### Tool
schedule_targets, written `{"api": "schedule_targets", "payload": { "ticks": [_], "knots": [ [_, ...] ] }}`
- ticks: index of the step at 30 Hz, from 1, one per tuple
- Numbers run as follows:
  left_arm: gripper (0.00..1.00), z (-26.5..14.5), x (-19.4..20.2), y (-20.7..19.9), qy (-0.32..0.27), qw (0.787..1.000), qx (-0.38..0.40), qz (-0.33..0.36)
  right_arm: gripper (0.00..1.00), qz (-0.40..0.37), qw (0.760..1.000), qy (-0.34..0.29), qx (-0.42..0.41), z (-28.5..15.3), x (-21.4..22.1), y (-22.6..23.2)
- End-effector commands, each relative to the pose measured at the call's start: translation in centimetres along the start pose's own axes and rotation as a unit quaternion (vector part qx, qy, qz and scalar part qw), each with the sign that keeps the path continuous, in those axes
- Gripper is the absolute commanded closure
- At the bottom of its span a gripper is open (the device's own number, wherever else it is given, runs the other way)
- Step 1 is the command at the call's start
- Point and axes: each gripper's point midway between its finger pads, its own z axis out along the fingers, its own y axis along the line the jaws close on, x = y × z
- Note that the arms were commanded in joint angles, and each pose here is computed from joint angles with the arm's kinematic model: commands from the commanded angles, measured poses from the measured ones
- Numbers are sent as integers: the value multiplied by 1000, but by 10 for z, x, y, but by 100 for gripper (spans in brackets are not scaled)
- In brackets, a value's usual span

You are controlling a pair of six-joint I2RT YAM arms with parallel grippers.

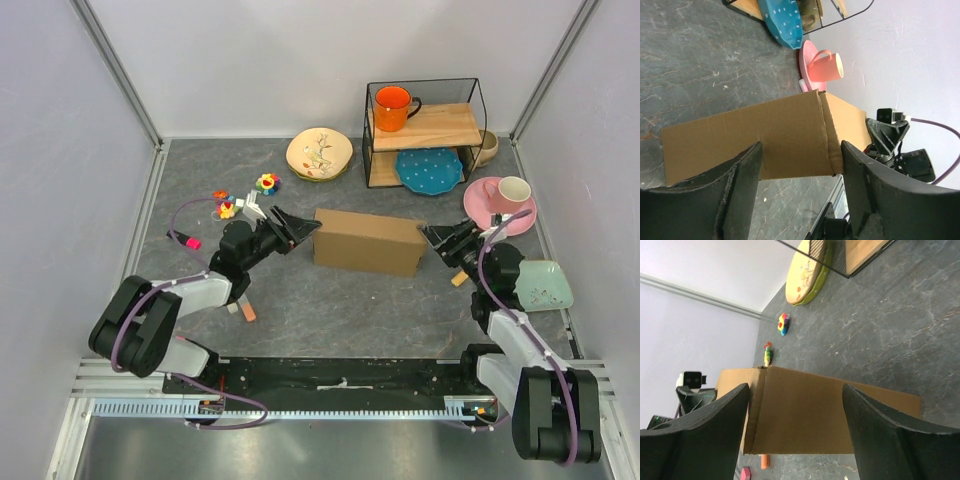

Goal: Fold the paper box

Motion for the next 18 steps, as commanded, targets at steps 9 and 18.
{"api": "schedule_targets", "payload": {
  "ticks": [9,18],
  "knots": [
    [28,-9,-10,5,6,998,-55,38,18,-24,992,57,113,10,-3,-23],
    [48,-23,3,10,24,996,-54,63,41,-91,981,111,129,-3,37,-17]
  ]
}}
